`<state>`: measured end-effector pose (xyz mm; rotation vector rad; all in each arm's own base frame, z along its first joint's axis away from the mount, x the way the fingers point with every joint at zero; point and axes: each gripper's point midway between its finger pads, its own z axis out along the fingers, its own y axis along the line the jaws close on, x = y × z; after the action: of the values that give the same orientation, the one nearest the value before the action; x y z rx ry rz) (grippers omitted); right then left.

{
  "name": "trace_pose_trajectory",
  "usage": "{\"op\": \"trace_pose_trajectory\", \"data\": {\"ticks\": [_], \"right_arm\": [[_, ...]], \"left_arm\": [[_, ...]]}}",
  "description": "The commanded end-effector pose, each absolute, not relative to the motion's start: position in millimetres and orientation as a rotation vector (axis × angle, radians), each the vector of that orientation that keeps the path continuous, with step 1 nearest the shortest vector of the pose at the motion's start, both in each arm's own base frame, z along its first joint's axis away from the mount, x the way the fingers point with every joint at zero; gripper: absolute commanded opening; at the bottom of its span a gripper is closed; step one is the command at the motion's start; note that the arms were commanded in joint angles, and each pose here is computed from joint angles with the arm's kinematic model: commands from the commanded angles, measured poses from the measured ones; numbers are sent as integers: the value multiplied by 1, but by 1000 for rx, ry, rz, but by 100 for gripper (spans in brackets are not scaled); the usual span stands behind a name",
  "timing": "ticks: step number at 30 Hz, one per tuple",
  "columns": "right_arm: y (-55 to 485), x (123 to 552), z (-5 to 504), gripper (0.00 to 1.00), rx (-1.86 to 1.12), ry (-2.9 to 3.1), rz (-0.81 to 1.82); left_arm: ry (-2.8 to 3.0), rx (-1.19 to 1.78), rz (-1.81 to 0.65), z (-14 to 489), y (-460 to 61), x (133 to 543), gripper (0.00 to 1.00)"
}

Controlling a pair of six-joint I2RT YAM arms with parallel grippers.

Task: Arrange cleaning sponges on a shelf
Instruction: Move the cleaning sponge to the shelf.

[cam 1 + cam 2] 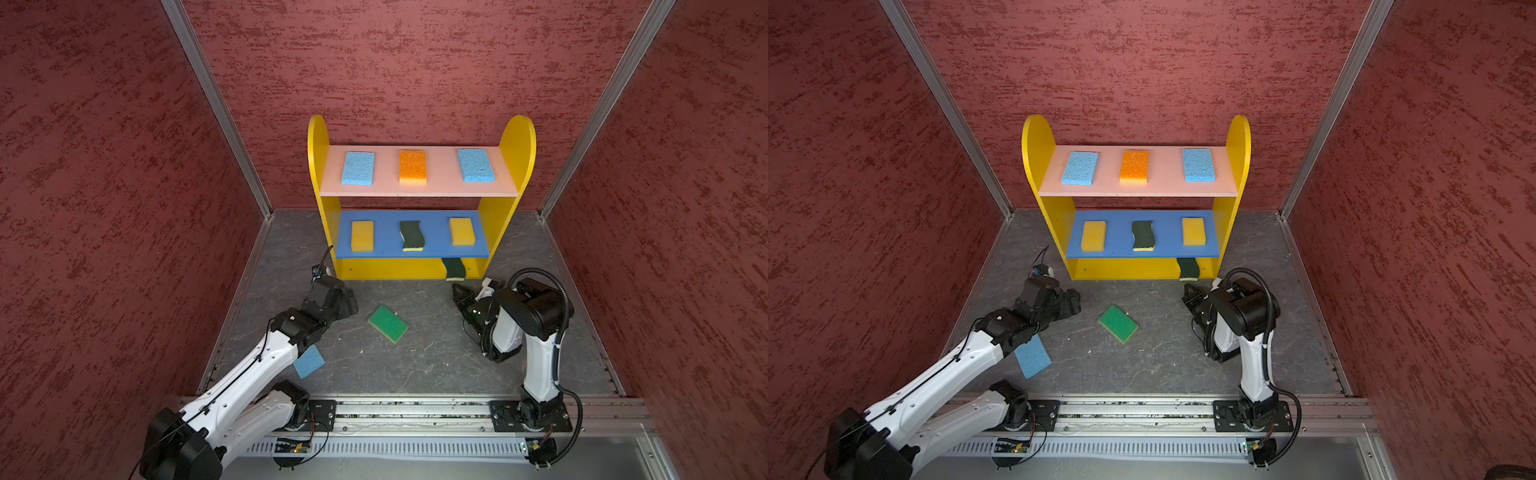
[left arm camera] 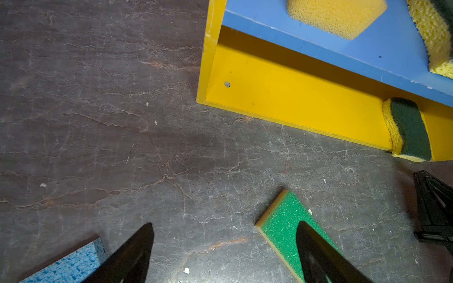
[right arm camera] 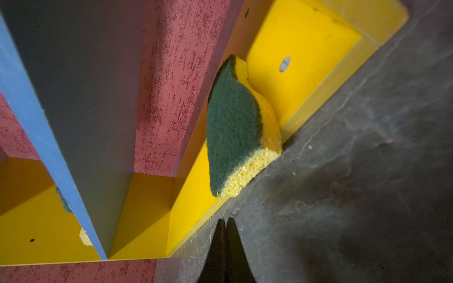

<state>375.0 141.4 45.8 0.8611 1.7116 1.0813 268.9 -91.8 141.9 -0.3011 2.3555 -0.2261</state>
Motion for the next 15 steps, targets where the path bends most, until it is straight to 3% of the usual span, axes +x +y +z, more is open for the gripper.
{"op": "trace_pose_trajectory", "data": {"ticks": [1, 15], "right_arm": [[129, 380, 57, 0, 887, 1607, 1069], [126, 392, 43, 0, 958, 1585, 1054]], "left_arm": [[2338, -326, -249, 143, -92, 273, 91], [2342, -383, -271, 141, -85, 276, 91]]}}
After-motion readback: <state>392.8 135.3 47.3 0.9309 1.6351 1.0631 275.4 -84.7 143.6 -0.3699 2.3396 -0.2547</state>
